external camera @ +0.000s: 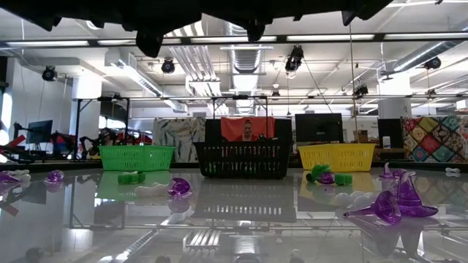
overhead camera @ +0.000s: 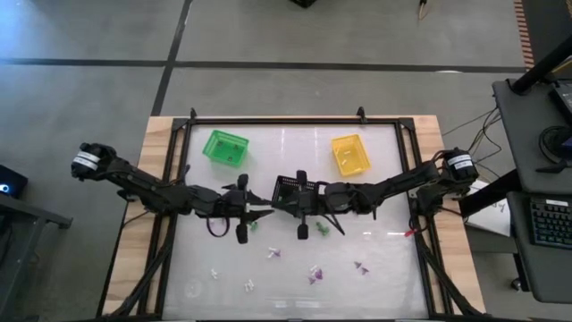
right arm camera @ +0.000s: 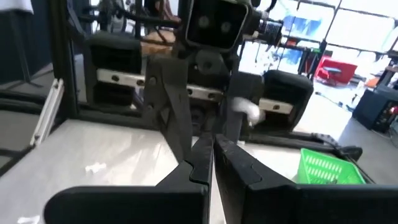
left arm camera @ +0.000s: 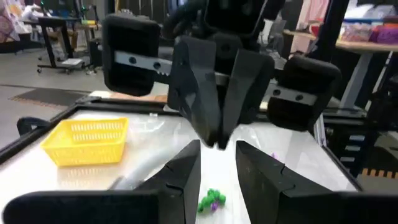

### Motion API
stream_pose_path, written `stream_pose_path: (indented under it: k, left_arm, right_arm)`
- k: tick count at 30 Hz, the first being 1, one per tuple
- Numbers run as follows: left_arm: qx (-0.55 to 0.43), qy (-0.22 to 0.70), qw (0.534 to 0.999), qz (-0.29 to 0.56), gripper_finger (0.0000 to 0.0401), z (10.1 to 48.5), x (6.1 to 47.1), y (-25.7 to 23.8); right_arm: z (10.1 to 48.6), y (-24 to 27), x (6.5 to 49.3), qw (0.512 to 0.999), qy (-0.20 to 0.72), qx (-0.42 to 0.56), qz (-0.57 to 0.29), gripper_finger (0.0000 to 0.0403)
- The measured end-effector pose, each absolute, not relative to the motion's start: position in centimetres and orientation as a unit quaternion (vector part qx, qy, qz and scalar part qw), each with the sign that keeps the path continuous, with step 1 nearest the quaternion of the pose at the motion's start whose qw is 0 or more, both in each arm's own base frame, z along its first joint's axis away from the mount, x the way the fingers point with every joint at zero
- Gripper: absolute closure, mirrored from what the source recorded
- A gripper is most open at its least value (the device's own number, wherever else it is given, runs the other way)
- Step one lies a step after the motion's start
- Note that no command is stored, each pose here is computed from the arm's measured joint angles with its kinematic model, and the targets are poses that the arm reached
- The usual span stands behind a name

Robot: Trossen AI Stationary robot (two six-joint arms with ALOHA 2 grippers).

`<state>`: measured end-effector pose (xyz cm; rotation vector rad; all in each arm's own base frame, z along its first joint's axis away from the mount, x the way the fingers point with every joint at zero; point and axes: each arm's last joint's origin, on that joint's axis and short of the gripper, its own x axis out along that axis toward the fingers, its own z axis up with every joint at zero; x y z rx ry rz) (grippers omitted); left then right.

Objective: Sort Halloween decoration
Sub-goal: Put the white bone toy into the yellow bin

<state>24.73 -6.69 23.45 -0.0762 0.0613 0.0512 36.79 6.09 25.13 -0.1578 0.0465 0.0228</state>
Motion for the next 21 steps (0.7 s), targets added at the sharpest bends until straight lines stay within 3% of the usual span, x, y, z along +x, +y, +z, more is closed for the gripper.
stream_pose_path:
  k: [5, 13, 21]
  left_arm:
    - [-0.037, 0.027, 0.999, 0.025, 0.0320, 23.5, 24.7, -6.7]
    - [-0.034, 0.044, 0.998, 0.025, 0.0361, 23.5, 24.4, -6.6]
    - [-0.054, 0.078, 0.994, 0.056, 0.0364, 24.4, 22.6, -5.9]
  right_arm:
    - [25.2, 6.1, 36.8, 0.997, 0.020, -0.080, 0.011, 0.0394]
    - [24.9, 5.9, 36.8, 0.996, 0.035, -0.077, 0.009, 0.0394]
    - [24.5, 4.9, 36.8, 0.997, 0.064, -0.045, -0.006, 0.0394]
